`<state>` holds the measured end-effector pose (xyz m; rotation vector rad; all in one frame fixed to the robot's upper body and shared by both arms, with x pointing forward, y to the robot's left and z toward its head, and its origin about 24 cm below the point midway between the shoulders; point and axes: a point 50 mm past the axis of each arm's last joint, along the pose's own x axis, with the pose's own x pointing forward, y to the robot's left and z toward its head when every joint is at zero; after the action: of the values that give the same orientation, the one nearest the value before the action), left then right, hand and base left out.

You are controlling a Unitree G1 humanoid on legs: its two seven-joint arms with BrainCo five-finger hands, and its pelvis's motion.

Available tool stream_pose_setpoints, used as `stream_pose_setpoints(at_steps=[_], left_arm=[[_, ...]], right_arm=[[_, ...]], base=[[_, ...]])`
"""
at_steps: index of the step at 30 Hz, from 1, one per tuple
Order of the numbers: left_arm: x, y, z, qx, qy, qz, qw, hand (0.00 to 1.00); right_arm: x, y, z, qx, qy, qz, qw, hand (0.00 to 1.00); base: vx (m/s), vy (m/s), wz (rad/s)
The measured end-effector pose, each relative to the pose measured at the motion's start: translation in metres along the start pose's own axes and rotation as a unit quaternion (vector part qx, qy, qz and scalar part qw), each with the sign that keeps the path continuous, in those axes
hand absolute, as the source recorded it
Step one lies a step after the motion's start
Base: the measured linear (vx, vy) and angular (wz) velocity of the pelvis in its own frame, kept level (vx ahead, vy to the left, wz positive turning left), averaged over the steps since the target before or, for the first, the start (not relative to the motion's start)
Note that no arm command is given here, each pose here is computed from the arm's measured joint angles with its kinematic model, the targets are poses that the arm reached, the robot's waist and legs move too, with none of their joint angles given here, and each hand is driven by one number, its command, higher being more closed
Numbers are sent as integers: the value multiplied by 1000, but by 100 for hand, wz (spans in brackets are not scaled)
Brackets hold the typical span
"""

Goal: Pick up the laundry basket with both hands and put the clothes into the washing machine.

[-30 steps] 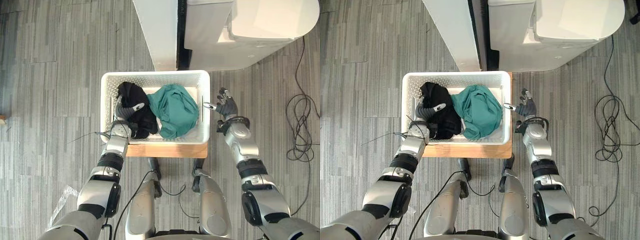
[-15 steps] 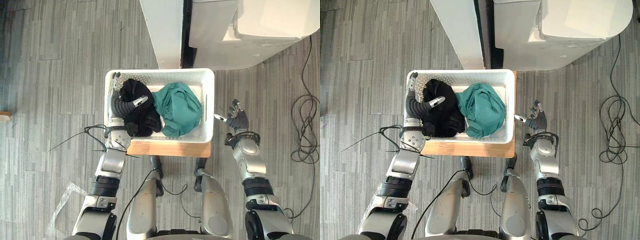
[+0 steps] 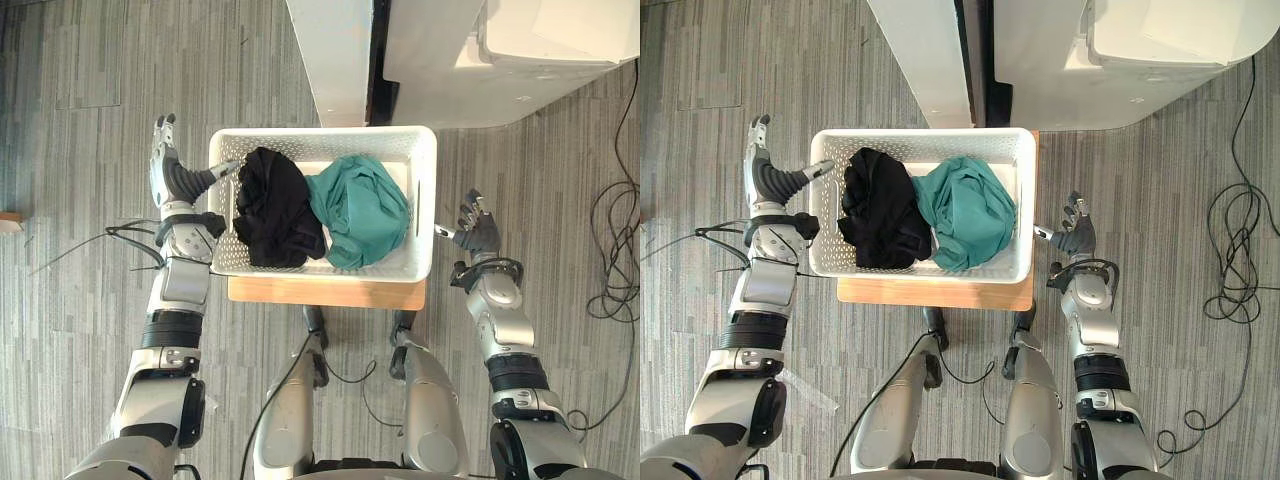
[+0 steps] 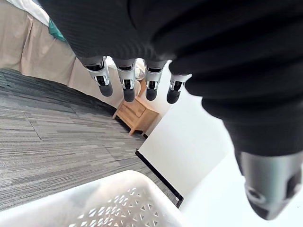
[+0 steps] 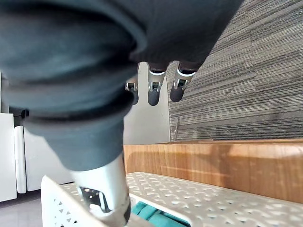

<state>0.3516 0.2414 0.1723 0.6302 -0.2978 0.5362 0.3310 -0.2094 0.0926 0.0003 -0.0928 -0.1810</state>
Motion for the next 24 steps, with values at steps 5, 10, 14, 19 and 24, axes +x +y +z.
stream_pose_setpoints(at_steps=[5,10,14,19,24], left_arm=[[5,0,-18,15,44,-2,999,0],[7,-5,-33,-2,92,-16,996,0],[7,-5,-39,-17,115,-18,993,0],[2,-16,-49,-21,148,-41,988,0],[8,-16,-46,-40,155,-42,986,0]], right_arm=[[-1,7,0,2,-1,11,1000,0],[-6,9,4,9,-15,11,1000,0],[-9,12,17,18,-44,12,999,0],[-11,13,36,24,-84,3,996,0],[-17,16,68,37,-154,9,987,0]], base=[[0,-1,-10],[-6,-8,-4],[0,0,0],[0,0,0],[-2,-10,3]])
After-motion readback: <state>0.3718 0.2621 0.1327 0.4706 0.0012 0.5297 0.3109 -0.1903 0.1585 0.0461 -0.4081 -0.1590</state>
